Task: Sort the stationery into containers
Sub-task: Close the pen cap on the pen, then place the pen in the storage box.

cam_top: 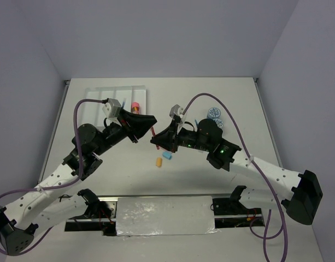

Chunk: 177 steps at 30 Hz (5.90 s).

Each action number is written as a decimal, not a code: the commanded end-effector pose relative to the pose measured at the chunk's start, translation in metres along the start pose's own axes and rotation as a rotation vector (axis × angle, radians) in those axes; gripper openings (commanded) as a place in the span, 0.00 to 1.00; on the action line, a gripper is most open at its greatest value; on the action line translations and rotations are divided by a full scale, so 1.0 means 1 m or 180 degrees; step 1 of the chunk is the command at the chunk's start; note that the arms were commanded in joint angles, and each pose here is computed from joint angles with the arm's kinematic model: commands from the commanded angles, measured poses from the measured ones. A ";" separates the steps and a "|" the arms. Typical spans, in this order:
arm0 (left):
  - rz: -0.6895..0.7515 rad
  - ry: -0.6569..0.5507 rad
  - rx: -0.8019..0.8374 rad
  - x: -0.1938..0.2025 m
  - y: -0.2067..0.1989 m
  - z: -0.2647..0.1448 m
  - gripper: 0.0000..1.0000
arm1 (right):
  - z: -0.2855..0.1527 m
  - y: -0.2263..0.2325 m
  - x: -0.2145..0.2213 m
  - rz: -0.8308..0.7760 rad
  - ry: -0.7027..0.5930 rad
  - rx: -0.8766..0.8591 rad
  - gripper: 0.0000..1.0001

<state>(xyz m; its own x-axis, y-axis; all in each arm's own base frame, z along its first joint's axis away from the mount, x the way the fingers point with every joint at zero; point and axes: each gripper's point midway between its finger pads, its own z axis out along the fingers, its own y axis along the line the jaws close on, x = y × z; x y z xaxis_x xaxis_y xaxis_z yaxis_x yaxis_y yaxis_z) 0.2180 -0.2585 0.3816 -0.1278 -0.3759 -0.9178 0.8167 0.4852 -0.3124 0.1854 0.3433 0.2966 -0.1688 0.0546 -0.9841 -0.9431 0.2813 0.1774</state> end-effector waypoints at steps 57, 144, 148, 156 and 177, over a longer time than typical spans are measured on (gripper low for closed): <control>0.0134 0.0234 -0.0090 -0.014 -0.033 0.001 0.32 | -0.003 0.025 -0.050 -0.0109 -0.0251 -0.0107 0.00; -0.0048 0.0692 -0.1337 0.064 0.037 -0.052 0.00 | 0.016 0.006 -0.060 0.0131 -0.0484 -0.0330 0.53; 0.0116 0.0523 -0.1604 0.018 0.050 -0.037 0.00 | 0.012 -0.015 -0.038 0.0157 -0.0301 0.0022 0.82; 0.0464 0.0839 -0.2405 0.013 0.158 -0.017 0.00 | -0.064 -0.099 0.016 0.0550 0.0018 0.1404 1.00; 0.0358 0.2224 -0.3118 0.115 0.437 0.010 0.10 | -0.127 -0.057 0.042 0.0743 0.0143 0.1405 1.00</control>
<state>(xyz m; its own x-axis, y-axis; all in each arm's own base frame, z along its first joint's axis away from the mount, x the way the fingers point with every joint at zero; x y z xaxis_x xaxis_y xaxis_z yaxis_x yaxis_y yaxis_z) 0.5554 -0.0978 0.1379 -0.6306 0.0691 -0.7731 0.1001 0.9950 0.0074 0.2017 0.2073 0.2343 -0.4027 0.1328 -0.9056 -0.6438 0.6622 0.3834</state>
